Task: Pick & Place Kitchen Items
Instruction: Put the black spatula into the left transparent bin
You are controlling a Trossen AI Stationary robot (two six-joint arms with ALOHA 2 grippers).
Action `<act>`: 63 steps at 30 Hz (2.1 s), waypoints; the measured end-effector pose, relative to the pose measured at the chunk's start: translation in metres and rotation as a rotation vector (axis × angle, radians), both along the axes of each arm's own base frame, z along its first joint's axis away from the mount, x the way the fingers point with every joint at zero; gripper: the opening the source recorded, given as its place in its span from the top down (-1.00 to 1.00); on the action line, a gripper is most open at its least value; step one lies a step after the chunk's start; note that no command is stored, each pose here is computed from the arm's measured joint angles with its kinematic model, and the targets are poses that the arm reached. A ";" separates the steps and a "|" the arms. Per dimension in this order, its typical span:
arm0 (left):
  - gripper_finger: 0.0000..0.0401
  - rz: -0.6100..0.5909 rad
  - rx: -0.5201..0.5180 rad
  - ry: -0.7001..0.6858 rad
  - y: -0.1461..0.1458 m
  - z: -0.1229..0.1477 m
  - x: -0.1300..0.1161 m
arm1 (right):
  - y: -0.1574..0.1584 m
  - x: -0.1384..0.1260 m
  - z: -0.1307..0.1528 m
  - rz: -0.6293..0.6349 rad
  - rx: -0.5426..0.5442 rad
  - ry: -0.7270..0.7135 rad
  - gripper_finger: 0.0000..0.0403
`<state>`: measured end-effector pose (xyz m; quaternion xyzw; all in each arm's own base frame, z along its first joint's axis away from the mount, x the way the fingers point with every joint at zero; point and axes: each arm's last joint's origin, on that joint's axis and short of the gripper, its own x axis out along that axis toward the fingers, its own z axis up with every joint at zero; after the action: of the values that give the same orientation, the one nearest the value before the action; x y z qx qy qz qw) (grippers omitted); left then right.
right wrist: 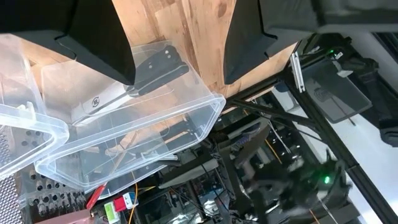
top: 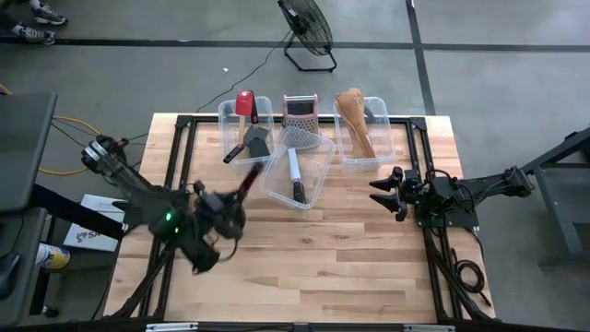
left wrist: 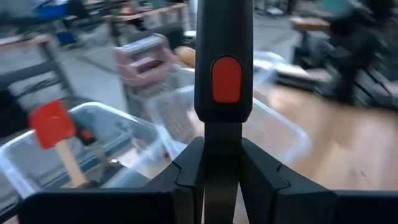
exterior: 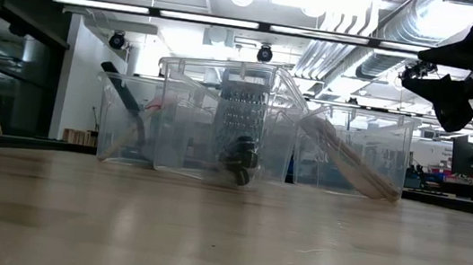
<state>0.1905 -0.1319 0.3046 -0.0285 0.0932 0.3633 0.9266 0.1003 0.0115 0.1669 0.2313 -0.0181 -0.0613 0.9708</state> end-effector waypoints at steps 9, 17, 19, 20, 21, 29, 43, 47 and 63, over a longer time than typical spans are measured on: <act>0.67 0.268 -0.088 -0.200 0.059 0.031 0.024 | 0.000 0.000 0.000 0.000 0.000 0.001 -0.17; 0.67 0.504 -0.140 -0.337 0.117 0.043 0.040 | 0.000 0.000 0.000 0.000 0.000 0.000 -0.17; 0.67 0.526 -0.150 -0.327 0.133 0.046 0.044 | 0.000 0.000 0.000 0.000 0.000 0.000 -0.17; 0.67 0.531 -0.162 -0.330 0.141 0.047 0.047 | 0.000 0.000 0.000 0.000 0.000 0.000 -0.17; 0.67 0.529 -0.173 -0.332 0.150 0.048 0.050 | 0.000 0.000 0.000 0.000 0.000 0.000 -0.17; 0.67 0.324 -0.122 -0.319 0.211 0.068 0.064 | 0.000 0.000 0.000 0.000 0.000 0.000 -0.17; 0.67 0.369 -0.121 -0.392 0.266 0.035 0.048 | 0.000 0.000 0.000 0.000 0.000 0.000 -0.17; 0.67 0.444 -0.076 -0.476 0.269 0.016 0.045 | 0.000 0.000 0.000 0.000 0.000 0.000 -0.17; 0.67 0.675 -0.077 -0.512 0.279 -0.055 0.055 | 0.000 0.000 0.000 0.000 0.000 0.000 -0.17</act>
<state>0.2451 0.1467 0.2494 -0.1816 -0.1411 0.6237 0.7470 0.1003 0.0115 0.1669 0.2313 -0.0182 -0.0615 0.9708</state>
